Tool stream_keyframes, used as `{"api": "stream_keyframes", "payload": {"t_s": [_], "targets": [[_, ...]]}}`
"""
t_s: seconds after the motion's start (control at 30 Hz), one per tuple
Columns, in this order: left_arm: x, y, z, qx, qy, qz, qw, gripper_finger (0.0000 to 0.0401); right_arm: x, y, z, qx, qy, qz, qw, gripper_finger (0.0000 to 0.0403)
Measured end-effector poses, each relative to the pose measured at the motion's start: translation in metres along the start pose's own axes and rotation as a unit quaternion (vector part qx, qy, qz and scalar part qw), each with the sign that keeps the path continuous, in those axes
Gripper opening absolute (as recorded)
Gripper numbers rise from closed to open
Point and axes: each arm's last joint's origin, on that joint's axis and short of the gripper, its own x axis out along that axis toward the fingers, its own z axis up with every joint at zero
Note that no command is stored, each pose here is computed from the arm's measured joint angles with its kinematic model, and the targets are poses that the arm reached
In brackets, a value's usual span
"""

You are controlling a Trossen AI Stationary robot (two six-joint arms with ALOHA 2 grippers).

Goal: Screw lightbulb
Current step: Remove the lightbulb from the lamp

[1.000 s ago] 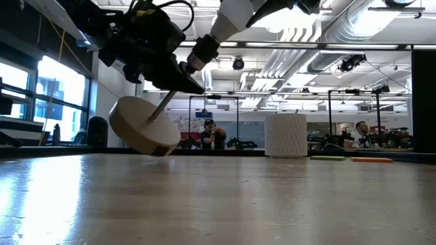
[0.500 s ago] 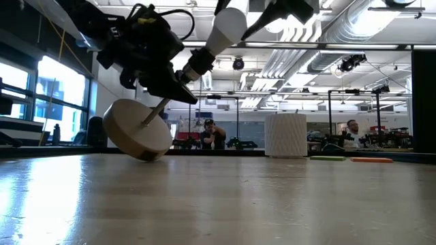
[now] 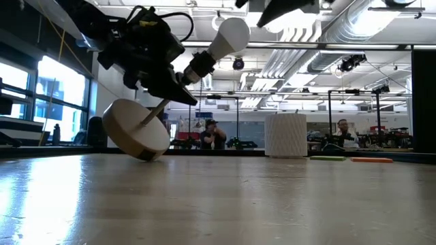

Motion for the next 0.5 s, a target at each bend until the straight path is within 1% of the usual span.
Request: {"api": "stream_keyframes", "payload": {"t_s": [0.03,0.07,0.1,0.13,0.17,0.2,0.23,0.27,0.3,0.37,0.5], "targets": [[0.0,0.0,0.0,0.0,0.002,0.004,1.0,0.001,-0.003,-0.001,-0.002,0.059,-0.003,0.0,0.998,0.0319],[0.0,0.0,0.0,0.0,0.003,0.006,1.0,0.001,-0.006,-0.002,-0.004,0.128,-0.006,0.004,0.992,0.0319],[0.0,0.001,0.0,0.0,0.005,0.012,1.0,0.001,-0.008,-0.005,-0.008,0.202,-0.007,0.011,0.979,0.0319],[0.0,0.001,0.0,0.001,0.009,0.022,1.0,0.001,-0.009,-0.008,-0.013,0.278,-0.007,0.025,0.96,0.0319],[0.0,0.002,0.0,0.001,0.014,0.033,0.999,0.001,-0.009,-0.012,-0.02,0.351,-0.009,0.045,0.935,0.0319],[0.0,0.002,-0.001,0.001,0.017,0.04,0.999,0.001,-0.008,-0.016,-0.026,0.412,-0.003,0.066,0.909,0.0319],[0.0,0.003,-0.001,0.001,0.019,0.045,0.999,0.001,-0.006,-0.018,-0.032,0.458,0.008,0.08,0.885,0.0319],[0.0,0.003,-0.001,0.001,0.021,0.049,0.999,0.001,-0.004,-0.018,-0.036,0.493,0.021,0.082,0.866,0.0319],[0.0,0.003,-0.001,0.002,0.022,0.052,0.998,0.001,-0.002,-0.017,-0.04,0.517,0.031,0.075,0.852,0.0319],[0.0,0.003,-0.001,0.002,0.022,0.053,0.998,0.001,0.003,-0.009,-0.044,0.544,0.034,0.052,0.837,0.0319],[0.0,0.003,-0.001,0.007,0.022,0.052,0.998,0.001,0.018,0.01,-0.044,0.589,-0.035,0.044,0.806,0.0319]]}}
